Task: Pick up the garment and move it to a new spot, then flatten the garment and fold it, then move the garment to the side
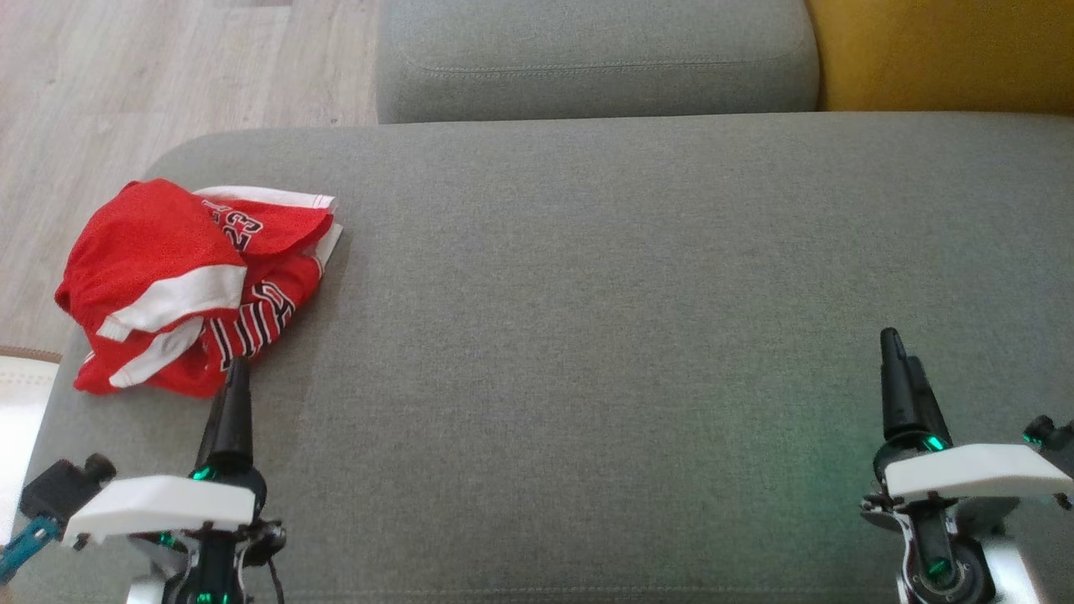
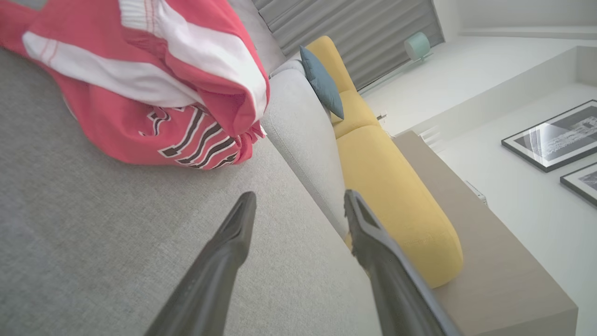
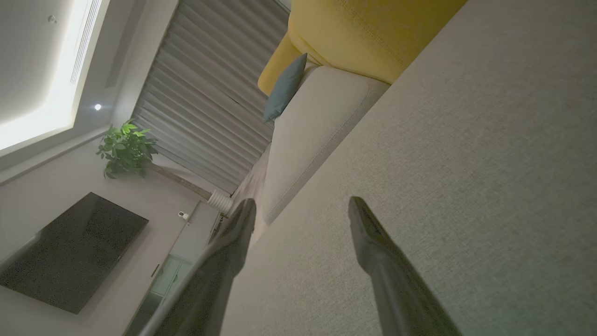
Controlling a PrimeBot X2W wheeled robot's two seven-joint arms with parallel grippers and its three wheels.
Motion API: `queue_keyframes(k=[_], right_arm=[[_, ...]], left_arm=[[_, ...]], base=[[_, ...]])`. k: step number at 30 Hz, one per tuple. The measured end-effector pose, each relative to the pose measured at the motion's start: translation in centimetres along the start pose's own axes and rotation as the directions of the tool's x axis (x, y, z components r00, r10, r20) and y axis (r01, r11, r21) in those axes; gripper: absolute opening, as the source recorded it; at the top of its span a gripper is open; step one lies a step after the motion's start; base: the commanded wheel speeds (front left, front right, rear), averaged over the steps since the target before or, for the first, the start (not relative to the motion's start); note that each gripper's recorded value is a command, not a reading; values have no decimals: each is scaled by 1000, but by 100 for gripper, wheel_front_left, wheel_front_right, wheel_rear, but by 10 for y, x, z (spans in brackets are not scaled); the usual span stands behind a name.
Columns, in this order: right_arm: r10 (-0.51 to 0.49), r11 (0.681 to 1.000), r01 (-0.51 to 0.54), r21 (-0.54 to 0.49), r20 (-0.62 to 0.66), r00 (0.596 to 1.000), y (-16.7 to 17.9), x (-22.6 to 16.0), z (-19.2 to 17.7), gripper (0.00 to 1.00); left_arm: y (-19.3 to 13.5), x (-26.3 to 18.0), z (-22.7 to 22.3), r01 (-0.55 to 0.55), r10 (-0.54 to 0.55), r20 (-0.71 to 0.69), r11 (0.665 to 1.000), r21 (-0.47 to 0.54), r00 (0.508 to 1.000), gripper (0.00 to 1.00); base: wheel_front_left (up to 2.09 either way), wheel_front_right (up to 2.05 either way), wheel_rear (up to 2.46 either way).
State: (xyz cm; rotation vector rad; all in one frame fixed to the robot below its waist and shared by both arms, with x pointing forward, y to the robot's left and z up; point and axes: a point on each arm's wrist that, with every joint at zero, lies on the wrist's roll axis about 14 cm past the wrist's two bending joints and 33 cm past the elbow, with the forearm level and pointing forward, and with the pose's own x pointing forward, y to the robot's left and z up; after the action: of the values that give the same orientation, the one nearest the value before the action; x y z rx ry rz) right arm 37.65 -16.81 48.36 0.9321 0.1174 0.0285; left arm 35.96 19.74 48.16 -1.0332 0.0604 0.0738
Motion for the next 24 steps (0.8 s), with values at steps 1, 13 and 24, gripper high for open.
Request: queue_keyframes(k=[1,13,24], right_arm=[[3,1000,-3,-18,-2,1000,1,0,0,100],[37,977,-41,-207,-26,999,12,2,-6,100],[51,935,-61,-349,-38,998,17,3,-8,100]], left_arm=[[-1,0,1,3,-3,0,1000,19,1000,100],[-10,0,6,35,-39,15,977,211,999,100],[-19,-2,11,61,-78,32,933,355,996,100]], base=[[0,0,0],[0,0,0],[0,0,0]])
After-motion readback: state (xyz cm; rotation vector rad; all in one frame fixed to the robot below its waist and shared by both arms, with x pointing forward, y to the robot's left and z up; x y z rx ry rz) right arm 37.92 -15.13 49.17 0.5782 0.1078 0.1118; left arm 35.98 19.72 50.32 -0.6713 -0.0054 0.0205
